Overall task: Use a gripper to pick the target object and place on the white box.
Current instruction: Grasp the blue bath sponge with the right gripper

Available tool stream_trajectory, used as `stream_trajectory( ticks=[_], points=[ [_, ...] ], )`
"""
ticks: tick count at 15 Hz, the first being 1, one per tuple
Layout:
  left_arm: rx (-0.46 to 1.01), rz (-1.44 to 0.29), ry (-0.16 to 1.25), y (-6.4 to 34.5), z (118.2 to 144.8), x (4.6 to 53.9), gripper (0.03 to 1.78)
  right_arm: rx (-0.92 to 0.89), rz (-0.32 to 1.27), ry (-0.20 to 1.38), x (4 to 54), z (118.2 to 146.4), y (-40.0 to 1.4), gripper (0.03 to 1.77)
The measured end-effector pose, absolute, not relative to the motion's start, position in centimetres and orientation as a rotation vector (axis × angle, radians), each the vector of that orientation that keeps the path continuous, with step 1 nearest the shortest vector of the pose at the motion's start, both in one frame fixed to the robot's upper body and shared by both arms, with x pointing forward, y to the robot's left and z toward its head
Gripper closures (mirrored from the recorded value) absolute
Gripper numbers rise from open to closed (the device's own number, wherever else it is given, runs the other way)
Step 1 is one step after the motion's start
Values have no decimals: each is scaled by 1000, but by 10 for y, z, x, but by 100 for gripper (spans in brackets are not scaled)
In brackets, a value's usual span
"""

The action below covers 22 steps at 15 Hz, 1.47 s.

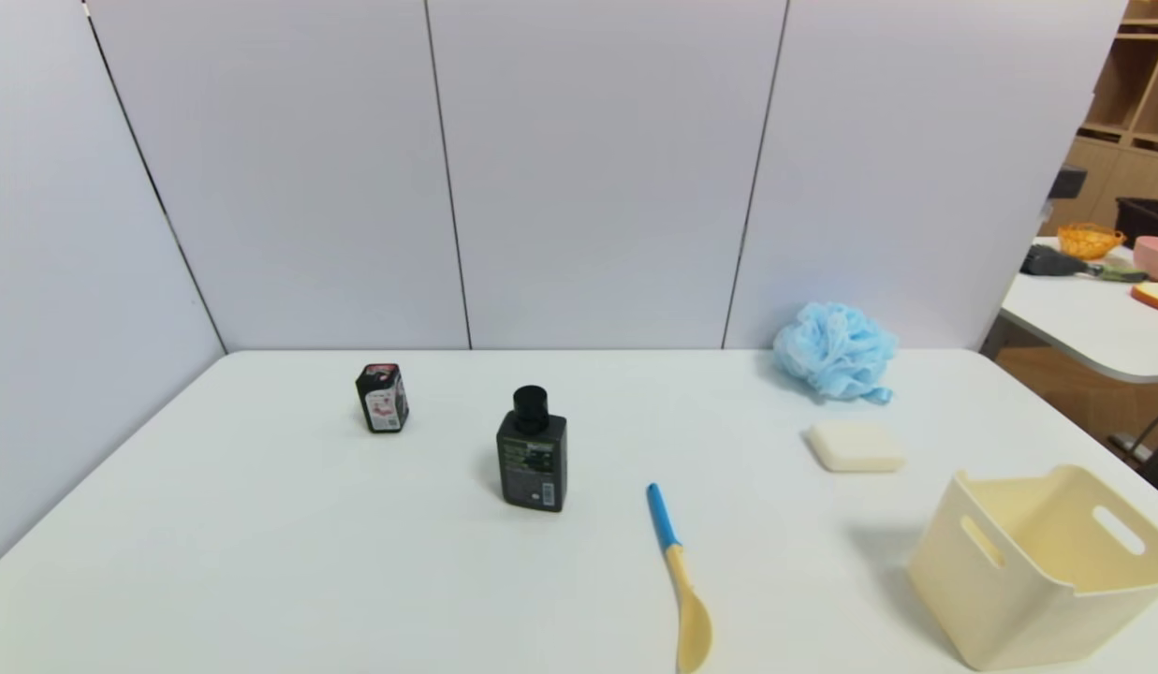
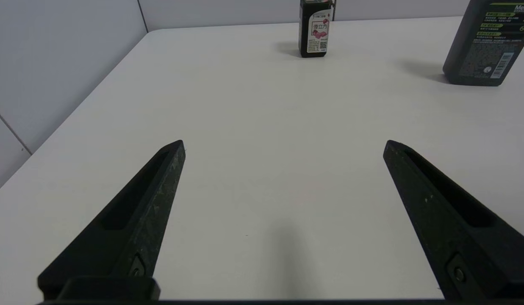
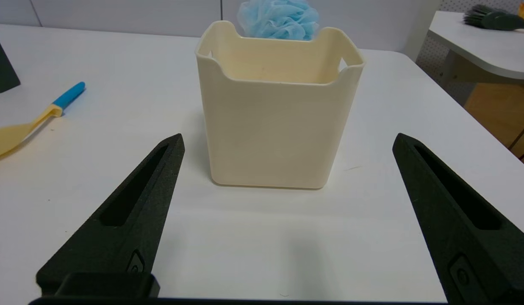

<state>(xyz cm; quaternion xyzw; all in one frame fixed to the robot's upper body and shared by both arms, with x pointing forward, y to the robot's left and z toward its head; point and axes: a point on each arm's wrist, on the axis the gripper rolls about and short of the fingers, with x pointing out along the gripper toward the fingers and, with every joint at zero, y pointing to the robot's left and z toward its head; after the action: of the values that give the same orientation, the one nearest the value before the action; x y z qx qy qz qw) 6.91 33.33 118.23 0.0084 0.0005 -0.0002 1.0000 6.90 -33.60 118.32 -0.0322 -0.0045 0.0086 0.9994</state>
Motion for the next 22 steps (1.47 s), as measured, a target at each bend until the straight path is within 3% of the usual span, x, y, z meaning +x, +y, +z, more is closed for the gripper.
stream_trajectory(
  ticks=[14, 18, 22],
  points=[
    [17, 0, 1, 333, 1182, 69, 12, -108, 17, -31, 68, 1189, -336, 10],
    [17, 0, 1, 333, 1182, 69, 12, -192, 24, -147, 60, 1247, -336, 10],
    [17, 0, 1, 333, 1182, 69, 12, -187, 13, -268, 63, 1360, -335, 10]
  ],
)
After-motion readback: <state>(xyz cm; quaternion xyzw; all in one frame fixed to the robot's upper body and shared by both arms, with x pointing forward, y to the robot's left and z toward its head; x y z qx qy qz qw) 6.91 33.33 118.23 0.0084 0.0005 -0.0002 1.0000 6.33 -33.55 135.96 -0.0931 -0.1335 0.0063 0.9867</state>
